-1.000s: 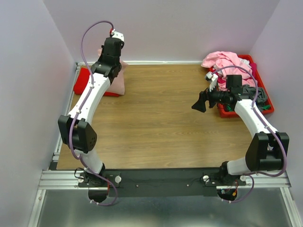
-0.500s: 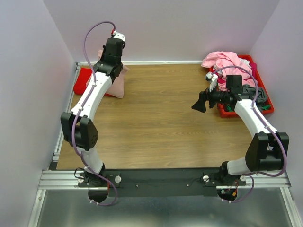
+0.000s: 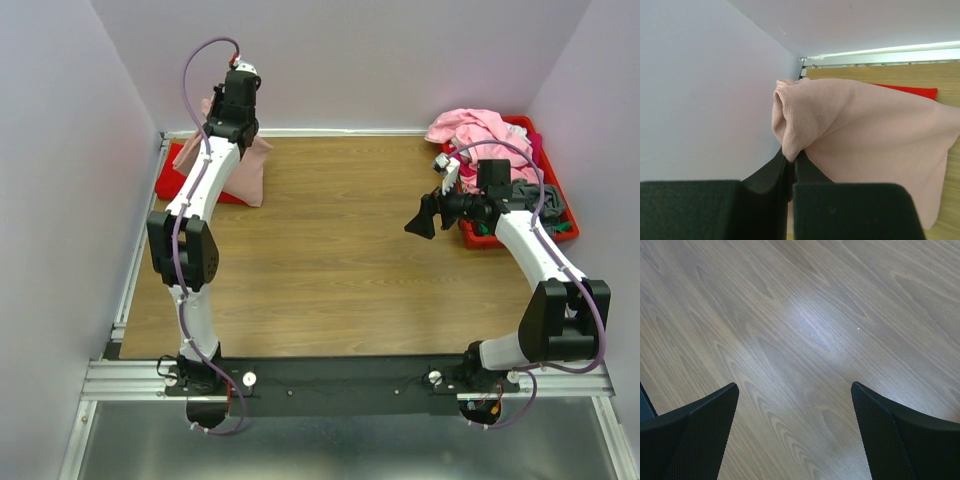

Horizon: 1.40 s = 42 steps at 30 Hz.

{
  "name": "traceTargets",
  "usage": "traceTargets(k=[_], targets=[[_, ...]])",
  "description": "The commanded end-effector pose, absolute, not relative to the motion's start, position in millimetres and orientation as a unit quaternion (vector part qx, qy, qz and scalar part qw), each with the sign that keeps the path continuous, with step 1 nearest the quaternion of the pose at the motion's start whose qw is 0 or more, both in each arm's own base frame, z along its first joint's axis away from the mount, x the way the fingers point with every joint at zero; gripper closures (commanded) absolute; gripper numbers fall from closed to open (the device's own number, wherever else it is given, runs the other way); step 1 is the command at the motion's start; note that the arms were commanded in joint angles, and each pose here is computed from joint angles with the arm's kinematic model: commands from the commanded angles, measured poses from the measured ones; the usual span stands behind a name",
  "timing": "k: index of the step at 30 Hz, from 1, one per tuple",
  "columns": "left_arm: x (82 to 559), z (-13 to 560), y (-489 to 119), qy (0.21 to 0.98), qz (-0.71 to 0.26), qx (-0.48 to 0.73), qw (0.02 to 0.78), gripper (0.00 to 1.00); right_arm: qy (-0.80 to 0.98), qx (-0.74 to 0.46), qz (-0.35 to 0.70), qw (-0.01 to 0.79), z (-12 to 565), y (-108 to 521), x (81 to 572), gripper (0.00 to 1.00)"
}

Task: Fold and stack the t-shirts
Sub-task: Fold the tshirt

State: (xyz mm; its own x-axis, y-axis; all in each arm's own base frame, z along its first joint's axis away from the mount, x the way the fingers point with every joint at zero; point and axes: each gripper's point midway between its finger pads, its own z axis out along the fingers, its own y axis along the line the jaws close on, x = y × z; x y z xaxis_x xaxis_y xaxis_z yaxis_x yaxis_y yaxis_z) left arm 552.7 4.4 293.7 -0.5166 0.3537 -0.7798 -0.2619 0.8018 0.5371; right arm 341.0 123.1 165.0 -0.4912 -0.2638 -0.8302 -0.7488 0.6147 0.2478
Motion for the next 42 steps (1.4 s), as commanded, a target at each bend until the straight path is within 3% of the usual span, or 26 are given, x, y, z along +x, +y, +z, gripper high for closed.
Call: traceTargets(k=[1,19,29,36,42], targets=[[562,318,19,0.785,0.339,-0.003,0.518,1.0,0.802,-0.315,0.318,0.395,165,125,338,0.0],[570,352,-11,0.765,0.296,0.022,0.571,1.0,0.804,-0.314,0.318,0.391,162,124,338,0.0],[553,367,-77,0.763,0.243,0.064,0.596,1.0,0.804,-0.315,0.316,0.393,163,124,338,0.0],[530,380,-146,0.764,0.152,0.093,0.62,1.0,0.803,-0.316,0.314,0.395,165,124,338,0.0],[504,409,-214,0.752,-0.004,0.108,0.65,1.0,0.807,-0.316,0.3,0.399,166,120,340,0.0]])
